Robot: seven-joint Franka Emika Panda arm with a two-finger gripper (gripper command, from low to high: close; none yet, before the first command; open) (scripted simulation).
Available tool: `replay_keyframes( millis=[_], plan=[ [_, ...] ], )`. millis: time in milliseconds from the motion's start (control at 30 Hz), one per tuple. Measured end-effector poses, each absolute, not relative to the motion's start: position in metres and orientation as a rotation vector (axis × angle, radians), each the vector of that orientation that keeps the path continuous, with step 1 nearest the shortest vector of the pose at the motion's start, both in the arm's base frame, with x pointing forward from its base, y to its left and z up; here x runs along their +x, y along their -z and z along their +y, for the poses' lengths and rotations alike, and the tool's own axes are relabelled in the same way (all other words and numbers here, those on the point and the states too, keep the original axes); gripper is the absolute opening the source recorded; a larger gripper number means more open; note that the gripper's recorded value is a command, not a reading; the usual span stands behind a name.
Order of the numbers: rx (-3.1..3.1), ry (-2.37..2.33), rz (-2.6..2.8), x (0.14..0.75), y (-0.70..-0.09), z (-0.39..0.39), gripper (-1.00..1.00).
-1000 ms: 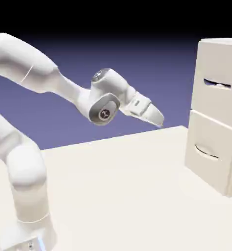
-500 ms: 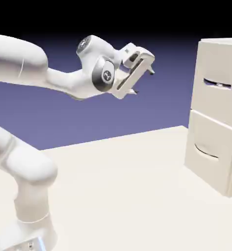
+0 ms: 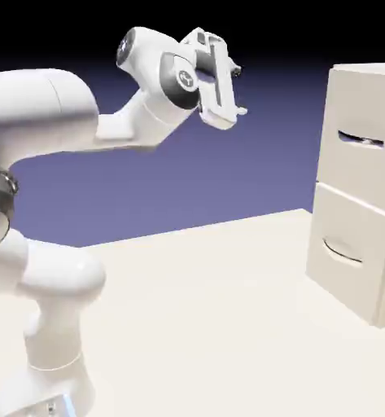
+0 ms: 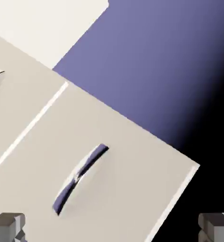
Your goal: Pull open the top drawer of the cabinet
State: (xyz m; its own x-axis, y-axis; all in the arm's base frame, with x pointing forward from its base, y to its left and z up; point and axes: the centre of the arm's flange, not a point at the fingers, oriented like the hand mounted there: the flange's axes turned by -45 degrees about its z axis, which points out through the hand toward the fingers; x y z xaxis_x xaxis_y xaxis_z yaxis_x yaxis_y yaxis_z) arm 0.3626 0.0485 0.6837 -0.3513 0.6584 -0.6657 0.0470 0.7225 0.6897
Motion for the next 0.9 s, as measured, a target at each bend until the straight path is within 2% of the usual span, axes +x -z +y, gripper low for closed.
replay_keyframes(
  millis=[467, 900],
  plan=[
    [-0.136, -0.136, 1.698, 0.420, -0.691, 0.005, 0.00],
    [-0.629, 0.475, 1.520, 0.520, -0.636, -0.001, 0.00]
  ],
)
